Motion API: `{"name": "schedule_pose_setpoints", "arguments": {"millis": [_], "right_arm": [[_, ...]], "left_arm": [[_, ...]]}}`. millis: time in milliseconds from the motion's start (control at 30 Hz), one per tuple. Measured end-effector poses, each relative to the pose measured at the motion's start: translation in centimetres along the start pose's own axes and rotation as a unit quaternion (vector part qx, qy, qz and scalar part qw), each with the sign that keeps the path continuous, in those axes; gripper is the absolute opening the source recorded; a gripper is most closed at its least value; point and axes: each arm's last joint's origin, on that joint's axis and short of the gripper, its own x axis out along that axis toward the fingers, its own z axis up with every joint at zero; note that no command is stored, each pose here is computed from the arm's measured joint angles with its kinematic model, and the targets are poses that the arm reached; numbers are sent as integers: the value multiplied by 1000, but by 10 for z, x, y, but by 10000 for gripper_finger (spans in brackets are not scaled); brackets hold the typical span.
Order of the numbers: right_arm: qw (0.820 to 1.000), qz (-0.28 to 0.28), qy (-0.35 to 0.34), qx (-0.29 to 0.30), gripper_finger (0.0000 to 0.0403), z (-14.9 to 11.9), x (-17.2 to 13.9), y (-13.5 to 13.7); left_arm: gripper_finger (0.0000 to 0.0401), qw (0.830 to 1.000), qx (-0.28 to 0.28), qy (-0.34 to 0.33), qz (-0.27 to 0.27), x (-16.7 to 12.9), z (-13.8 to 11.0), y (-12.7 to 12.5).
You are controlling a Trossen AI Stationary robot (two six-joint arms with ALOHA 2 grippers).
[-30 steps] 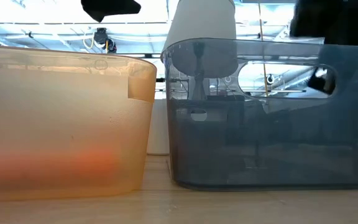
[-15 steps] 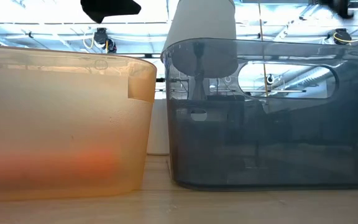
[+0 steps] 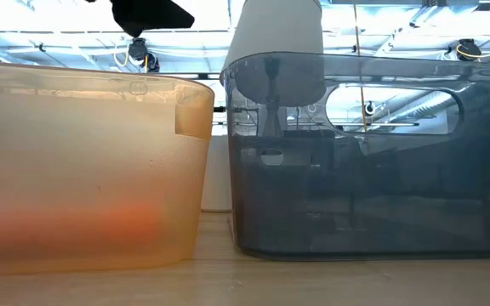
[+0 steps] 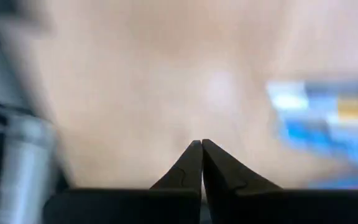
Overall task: Pick & Place Markers
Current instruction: Put the bottom blue large highlighter pen into the transparent orange bin
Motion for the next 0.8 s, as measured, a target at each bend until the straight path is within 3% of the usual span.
{"name": "schedule_pose_setpoints", "arguments": {"millis": [100, 200, 333, 500, 633, 800], "right_arm": [[994, -53, 78, 46, 0, -7, 33, -21], [981, -73, 144, 108, 0, -12, 65, -45], [949, -82, 224, 207, 0, -22, 97, -74], [905, -87, 283, 307, 0, -30, 117, -103], [901, -73, 278, 324, 0, -27, 126, -118], [913, -43, 237, 330, 0, -13, 130, -130]], "left_arm": [[325, 1000, -1, -2, 1, 0, 0, 1], [320, 1000, -1, -2, 1, 0, 0, 1], [312, 1000, 3, -2, 1, 0, 0, 0], [306, 1000, 6, -2, 1, 0, 1, 1], [310, 1000, 4, -2, 1, 0, 1, 1], [319, 1000, 4, -2, 1, 0, 1, 1]]}}
